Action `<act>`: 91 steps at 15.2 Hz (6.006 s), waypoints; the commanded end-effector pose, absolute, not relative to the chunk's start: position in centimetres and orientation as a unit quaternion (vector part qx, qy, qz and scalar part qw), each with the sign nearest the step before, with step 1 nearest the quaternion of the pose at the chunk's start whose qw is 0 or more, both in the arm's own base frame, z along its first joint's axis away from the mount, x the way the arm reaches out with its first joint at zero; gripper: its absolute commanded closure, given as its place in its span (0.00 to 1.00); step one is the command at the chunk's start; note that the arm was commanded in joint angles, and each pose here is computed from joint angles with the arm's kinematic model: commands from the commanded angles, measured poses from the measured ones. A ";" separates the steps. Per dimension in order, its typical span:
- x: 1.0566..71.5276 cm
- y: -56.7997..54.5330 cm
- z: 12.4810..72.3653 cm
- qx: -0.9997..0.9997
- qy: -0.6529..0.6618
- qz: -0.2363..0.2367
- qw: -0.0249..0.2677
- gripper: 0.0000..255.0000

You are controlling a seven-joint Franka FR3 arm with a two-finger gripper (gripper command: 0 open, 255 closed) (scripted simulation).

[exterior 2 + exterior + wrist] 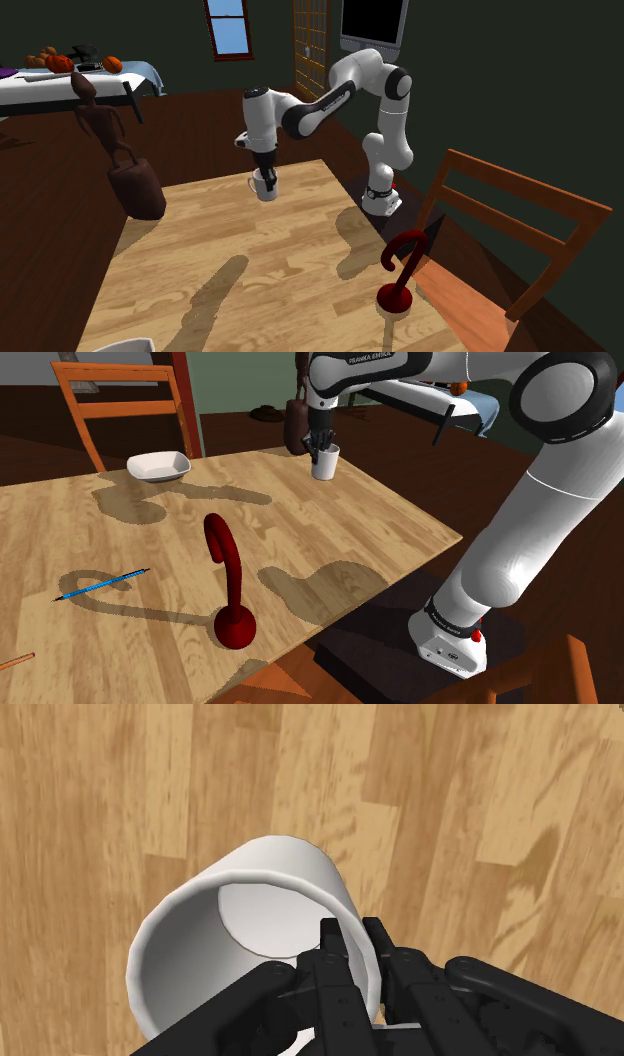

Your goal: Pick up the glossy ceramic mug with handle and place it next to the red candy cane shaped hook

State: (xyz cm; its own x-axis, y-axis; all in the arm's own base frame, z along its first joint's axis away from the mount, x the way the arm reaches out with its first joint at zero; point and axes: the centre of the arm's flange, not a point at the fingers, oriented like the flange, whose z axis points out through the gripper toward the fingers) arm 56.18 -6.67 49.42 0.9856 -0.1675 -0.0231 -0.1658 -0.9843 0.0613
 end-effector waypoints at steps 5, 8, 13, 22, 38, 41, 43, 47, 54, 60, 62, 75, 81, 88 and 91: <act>56.2 -6.6 52.7 0.996 -0.084 -0.014 0.030 1.00; 56.2 -6.6 54.3 0.996 -0.084 -0.014 0.030 1.00; 56.2 -6.6 56.9 0.996 -0.084 -0.014 0.030 1.00; 56.2 -6.6 61.7 0.996 -0.084 -0.014 0.030 1.00; 56.2 -6.6 70.1 0.996 -0.084 -0.014 0.030 1.00; 56.2 -6.6 71.7 0.996 -0.084 -0.014 0.030 1.00; 55.4 -5.6 71.7 0.996 -0.084 -0.014 0.030 1.00; 52.0 -1.5 71.7 0.996 -0.084 -0.014 0.030 1.00; 46.1 5.6 71.8 0.996 -0.084 -0.014 0.030 1.00; 41.1 11.7 71.8 0.996 -0.084 -0.014 0.030 1.00; 39.4 13.7 71.8 0.996 -0.084 -0.014 0.030 1.00; 32.8 21.7 68.6 0.996 -0.084 -0.014 0.030 1.00; 32.8 21.7 65.5 0.996 -0.084 -0.014 0.030 1.00; 32.8 21.7 61.8 0.996 -0.084 -0.014 0.030 1.00; 32.8 21.7 60.2 0.996 -0.084 -0.014 0.030 1.00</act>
